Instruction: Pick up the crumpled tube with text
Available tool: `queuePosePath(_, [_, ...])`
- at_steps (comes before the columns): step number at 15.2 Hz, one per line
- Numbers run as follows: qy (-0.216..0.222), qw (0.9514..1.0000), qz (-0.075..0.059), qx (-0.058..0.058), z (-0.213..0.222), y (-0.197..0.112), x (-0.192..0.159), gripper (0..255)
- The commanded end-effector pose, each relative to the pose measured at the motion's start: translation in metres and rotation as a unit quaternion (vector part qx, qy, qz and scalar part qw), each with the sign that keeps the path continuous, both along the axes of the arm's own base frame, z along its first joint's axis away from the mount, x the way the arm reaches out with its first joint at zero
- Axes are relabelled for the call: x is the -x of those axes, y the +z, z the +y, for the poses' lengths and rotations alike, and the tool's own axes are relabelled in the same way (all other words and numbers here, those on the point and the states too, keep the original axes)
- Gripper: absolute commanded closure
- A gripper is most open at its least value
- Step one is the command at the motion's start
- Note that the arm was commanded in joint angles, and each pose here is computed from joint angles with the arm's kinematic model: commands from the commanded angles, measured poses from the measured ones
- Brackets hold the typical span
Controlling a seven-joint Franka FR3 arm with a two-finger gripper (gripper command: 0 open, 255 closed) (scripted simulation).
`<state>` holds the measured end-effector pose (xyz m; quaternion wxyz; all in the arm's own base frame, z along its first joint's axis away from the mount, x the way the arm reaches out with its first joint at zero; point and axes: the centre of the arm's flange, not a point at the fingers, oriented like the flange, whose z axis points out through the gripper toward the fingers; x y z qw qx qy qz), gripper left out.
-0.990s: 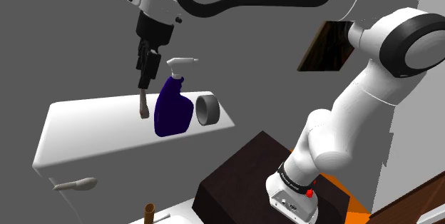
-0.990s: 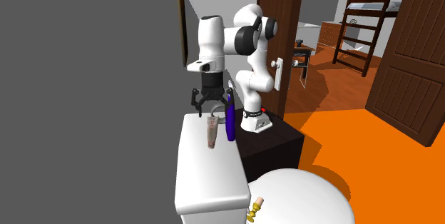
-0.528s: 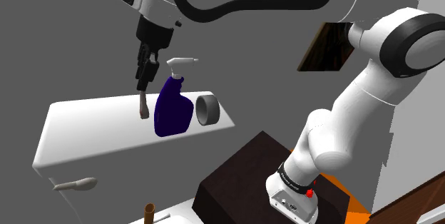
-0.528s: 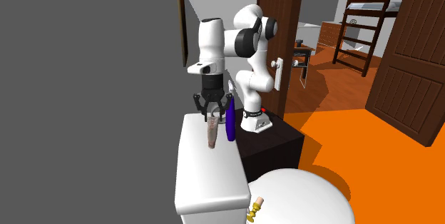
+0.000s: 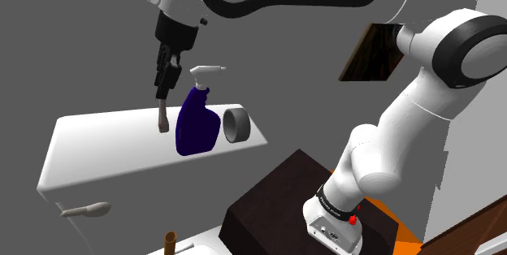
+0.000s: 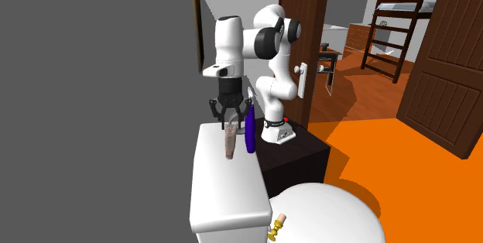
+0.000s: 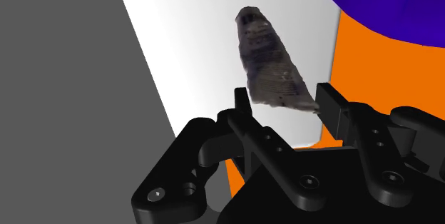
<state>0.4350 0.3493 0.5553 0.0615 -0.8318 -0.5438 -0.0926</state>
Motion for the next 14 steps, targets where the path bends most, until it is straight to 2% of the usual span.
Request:
queuePosePath(1, [0.0,1.0,0.0,0.0,0.0,0.011,0.001,255])
queuePosePath(12, [0.0,1.0,0.0,0.0,0.0,0.069,0.001,255])
queuePosePath(14, [0.0,1.0,0.0,0.0,0.0,0.069,0.001,255])
